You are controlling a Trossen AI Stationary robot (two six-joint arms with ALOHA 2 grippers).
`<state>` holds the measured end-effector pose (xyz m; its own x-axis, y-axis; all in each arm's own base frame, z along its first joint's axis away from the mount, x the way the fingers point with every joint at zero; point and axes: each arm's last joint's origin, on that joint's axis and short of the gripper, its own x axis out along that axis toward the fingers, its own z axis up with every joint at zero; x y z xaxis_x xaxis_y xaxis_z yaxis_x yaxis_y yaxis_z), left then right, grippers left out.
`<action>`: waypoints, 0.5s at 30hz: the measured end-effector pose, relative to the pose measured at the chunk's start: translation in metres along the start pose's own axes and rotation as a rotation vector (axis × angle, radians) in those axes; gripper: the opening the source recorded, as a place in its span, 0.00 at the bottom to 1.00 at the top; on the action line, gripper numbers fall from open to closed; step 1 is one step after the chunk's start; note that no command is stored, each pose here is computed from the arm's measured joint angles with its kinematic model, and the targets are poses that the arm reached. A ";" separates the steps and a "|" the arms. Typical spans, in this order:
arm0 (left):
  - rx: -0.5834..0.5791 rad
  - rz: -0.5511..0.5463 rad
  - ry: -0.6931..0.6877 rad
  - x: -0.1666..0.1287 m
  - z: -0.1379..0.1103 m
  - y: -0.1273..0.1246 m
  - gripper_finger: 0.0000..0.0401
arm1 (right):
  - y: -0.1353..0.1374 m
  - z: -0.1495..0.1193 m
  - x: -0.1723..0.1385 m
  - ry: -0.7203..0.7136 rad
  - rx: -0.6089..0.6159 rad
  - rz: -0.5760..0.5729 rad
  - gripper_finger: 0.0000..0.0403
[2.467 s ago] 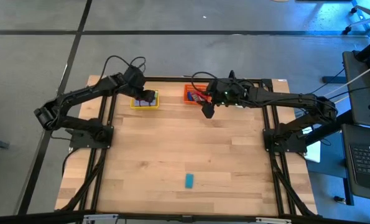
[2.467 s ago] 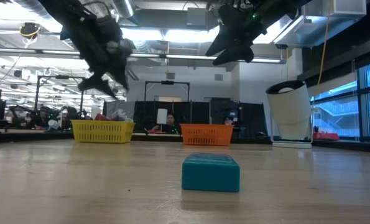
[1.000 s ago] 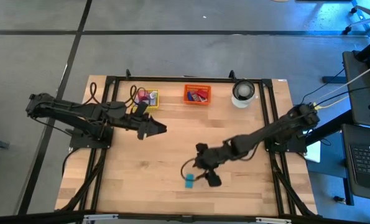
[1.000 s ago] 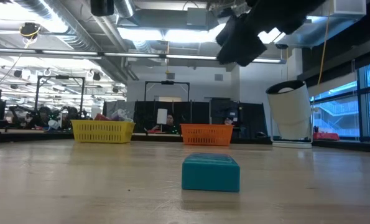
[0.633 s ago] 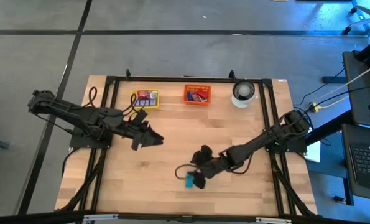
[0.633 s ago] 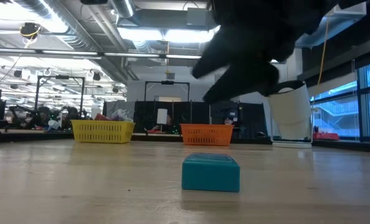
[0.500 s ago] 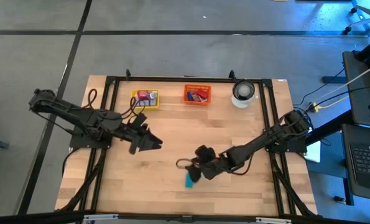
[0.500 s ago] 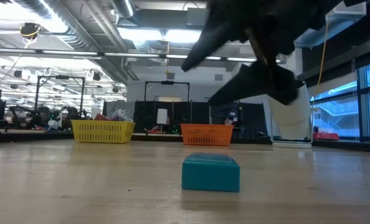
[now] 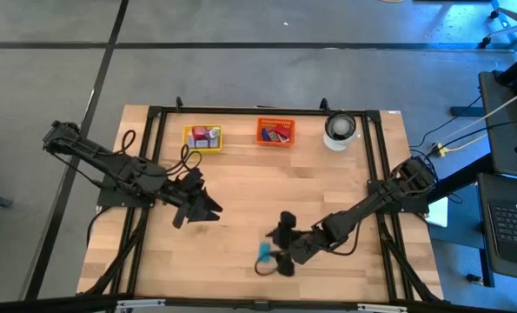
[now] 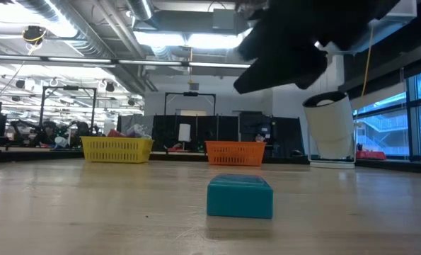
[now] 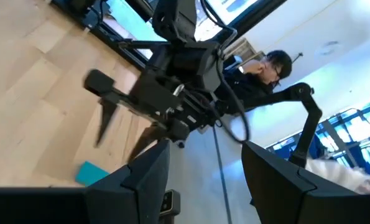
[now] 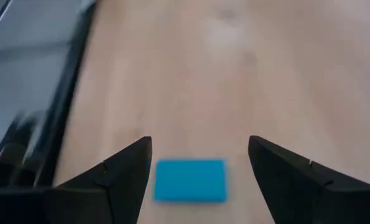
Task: Pick & Place Office items
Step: Put the blue digital timer into the orange bin
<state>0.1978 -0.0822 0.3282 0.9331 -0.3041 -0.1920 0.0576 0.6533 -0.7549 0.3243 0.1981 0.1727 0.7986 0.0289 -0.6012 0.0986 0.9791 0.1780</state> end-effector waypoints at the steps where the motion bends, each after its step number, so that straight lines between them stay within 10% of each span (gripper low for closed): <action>1: 0.001 0.001 0.005 0.000 -0.001 0.000 0.49 | 0.001 -0.001 0.000 0.020 -0.064 0.035 0.67; 15: 0.012 0.080 -0.060 -0.002 -0.010 -0.004 0.49 | -0.024 0.006 0.019 0.159 -0.594 0.469 0.67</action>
<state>0.1925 -0.0911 0.3257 0.9544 -0.2089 -0.2133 -0.0141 0.6821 -0.7311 0.3408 0.1740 0.1611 0.5788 0.4523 -0.6785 -0.6000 0.7998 0.0213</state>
